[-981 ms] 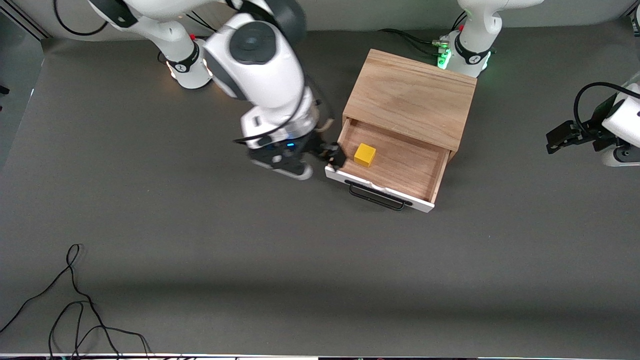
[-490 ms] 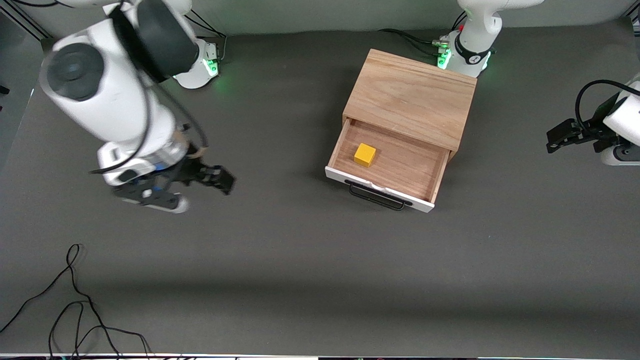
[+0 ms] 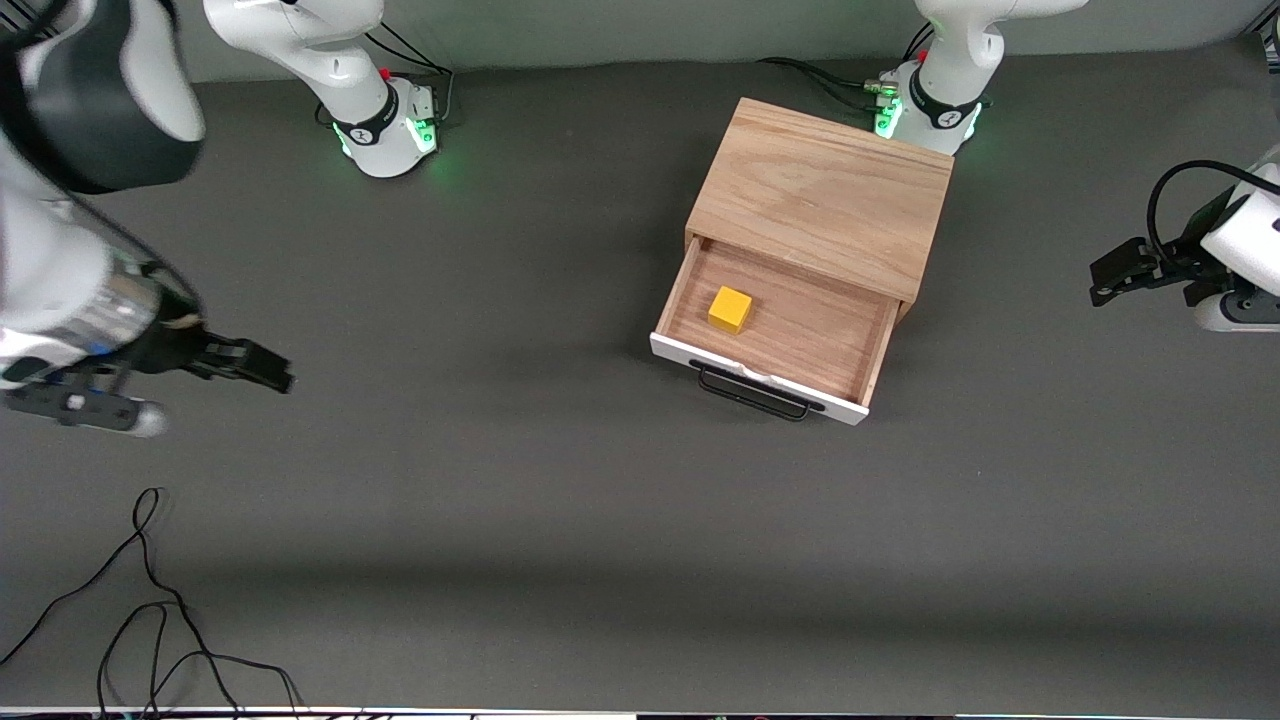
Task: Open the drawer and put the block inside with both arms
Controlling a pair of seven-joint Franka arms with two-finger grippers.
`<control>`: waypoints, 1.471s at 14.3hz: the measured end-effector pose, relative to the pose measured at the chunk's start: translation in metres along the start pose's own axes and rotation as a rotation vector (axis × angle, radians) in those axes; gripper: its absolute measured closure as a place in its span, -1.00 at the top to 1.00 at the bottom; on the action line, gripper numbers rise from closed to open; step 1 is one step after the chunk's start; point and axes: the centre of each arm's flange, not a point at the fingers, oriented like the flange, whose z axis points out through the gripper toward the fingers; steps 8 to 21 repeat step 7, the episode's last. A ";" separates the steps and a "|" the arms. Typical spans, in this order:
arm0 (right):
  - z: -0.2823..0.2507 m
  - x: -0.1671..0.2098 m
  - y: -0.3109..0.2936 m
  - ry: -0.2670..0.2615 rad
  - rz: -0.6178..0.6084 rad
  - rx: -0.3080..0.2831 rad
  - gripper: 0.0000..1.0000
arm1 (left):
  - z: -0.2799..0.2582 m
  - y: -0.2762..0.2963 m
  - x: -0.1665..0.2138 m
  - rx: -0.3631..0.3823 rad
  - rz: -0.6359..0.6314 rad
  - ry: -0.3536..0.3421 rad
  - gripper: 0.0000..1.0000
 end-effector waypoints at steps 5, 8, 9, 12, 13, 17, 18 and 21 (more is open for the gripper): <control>-0.008 -0.020 0.043 -0.039 -0.056 -0.004 1.00 | 0.003 0.000 0.001 0.000 0.001 -0.006 1.00; -0.006 -0.021 0.039 -0.043 -0.065 -0.005 1.00 | 0.005 0.000 0.002 -0.001 0.001 -0.009 1.00; -0.006 -0.021 0.039 -0.043 -0.065 -0.005 1.00 | 0.005 0.000 0.002 -0.001 0.001 -0.009 1.00; -0.006 -0.021 0.039 -0.043 -0.065 -0.005 1.00 | 0.005 0.000 0.002 -0.001 0.001 -0.009 1.00; -0.006 -0.021 0.039 -0.043 -0.065 -0.005 1.00 | 0.005 0.000 0.002 -0.001 0.001 -0.009 1.00; -0.006 -0.021 0.039 -0.043 -0.065 -0.005 1.00 | 0.005 0.000 0.002 -0.001 0.001 -0.009 1.00; -0.006 -0.021 0.039 -0.043 -0.065 -0.005 1.00 | 0.005 0.000 0.002 -0.001 0.001 -0.009 1.00; -0.006 -0.021 0.039 -0.043 -0.065 -0.005 1.00 | 0.005 0.000 0.002 -0.001 0.001 -0.009 1.00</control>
